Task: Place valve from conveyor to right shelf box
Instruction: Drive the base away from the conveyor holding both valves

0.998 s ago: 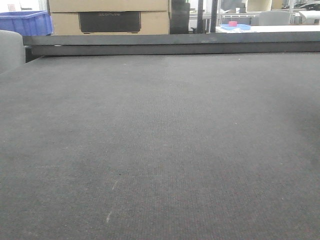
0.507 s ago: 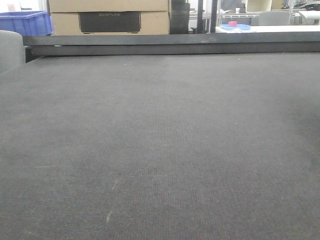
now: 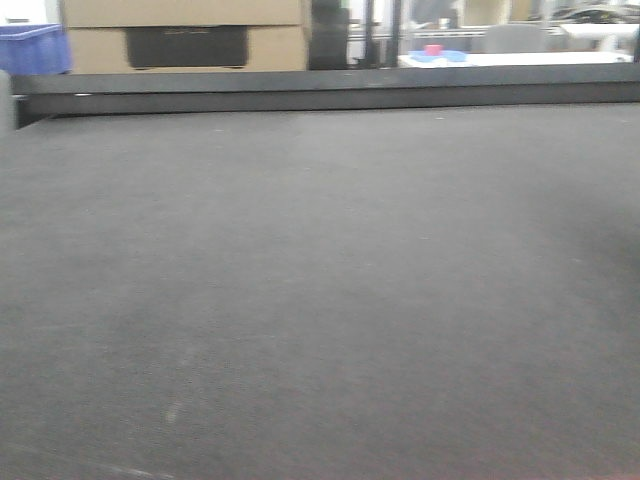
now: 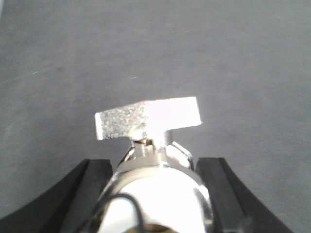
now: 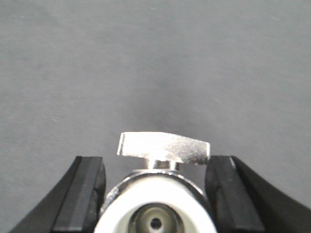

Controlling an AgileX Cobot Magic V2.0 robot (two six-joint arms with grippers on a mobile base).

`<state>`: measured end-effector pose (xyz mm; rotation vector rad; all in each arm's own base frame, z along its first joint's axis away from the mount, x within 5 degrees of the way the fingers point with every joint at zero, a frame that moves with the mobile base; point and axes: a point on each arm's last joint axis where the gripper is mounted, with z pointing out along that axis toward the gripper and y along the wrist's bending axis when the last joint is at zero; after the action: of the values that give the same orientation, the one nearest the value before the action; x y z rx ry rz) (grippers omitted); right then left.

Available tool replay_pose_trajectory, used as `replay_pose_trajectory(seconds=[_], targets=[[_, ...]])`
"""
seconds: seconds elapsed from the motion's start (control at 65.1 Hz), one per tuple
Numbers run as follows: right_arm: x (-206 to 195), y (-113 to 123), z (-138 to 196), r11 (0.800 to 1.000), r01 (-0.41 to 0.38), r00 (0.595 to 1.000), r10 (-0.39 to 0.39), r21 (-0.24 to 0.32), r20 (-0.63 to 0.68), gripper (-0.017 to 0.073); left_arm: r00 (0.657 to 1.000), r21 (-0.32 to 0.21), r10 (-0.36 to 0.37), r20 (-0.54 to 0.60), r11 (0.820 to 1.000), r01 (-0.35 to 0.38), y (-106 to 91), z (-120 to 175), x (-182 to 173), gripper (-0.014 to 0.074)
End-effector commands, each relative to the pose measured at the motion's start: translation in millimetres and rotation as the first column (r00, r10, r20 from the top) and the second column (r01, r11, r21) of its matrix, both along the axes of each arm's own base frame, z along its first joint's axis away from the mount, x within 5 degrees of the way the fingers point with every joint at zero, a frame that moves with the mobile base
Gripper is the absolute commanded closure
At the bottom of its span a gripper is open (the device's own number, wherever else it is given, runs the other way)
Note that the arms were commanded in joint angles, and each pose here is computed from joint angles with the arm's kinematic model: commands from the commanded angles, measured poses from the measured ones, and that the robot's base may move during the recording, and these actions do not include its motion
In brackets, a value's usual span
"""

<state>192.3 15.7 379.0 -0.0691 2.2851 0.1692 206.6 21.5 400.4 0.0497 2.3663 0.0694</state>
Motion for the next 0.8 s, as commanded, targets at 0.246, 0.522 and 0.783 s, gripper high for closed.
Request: replay_pose_trajectory(seconds=[0.246, 0.522, 0.783], targets=[[2.8, -1.5, 16.3, 1.000, 0.019, 0.989, -0.019, 0.001, 0.147, 0.0713, 0.998, -0.014, 0.001, 0.059, 1.000, 0.000, -2.2, 6.6, -1.4, 0.0705], [6.4, -2.4, 22.4, 0.999, 0.031, 0.974, -0.032, 0.007, 0.222, 0.0713, 0.998, -0.014, 0.001, 0.059, 1.000, 0.000, -2.2, 6.6, -1.4, 0.0705], [6.4, -2.4, 22.4, 0.999, 0.031, 0.974, -0.032, 0.007, 0.222, 0.0713, 0.998, -0.014, 0.001, 0.059, 1.000, 0.000, -2.2, 6.6, -1.4, 0.0705]])
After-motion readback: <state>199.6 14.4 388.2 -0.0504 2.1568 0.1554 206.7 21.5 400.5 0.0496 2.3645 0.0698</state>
